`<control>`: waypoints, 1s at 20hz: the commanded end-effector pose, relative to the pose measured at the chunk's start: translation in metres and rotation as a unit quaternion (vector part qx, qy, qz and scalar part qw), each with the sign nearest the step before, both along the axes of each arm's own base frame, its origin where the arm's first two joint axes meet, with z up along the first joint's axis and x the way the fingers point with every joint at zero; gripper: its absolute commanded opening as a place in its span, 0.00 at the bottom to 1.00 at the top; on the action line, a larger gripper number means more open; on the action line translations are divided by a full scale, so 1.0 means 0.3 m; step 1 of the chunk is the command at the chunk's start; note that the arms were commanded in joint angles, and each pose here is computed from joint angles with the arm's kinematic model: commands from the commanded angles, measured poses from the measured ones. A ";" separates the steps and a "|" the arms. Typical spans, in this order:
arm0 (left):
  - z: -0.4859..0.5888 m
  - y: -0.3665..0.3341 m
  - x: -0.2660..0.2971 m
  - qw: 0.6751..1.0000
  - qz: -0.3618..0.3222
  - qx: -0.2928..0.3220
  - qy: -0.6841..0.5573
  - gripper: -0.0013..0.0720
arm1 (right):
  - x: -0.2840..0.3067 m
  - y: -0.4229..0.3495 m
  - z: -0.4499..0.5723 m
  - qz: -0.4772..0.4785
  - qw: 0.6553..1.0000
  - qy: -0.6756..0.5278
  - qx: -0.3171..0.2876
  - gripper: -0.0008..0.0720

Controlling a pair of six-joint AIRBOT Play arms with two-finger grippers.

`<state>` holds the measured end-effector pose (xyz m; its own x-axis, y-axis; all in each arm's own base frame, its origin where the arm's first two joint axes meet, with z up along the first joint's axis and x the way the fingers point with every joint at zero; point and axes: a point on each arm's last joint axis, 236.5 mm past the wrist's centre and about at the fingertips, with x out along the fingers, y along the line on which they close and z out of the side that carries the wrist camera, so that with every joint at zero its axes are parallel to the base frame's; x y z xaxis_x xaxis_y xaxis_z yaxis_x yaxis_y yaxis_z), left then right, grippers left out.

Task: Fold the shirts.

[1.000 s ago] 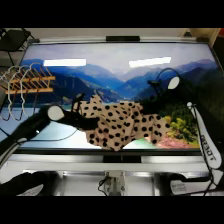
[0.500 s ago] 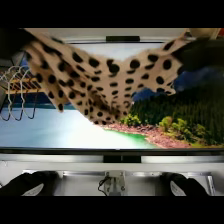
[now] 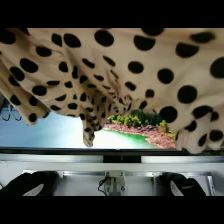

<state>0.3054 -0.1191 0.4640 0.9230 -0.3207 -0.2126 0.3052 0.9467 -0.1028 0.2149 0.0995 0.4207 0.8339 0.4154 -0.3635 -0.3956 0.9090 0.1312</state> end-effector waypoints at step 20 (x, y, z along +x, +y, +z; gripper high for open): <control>-1.257 -0.060 0.597 0.869 0.015 0.200 0.453 0.90 | 0.657 0.068 -1.344 -0.017 0.898 0.440 0.002 0.12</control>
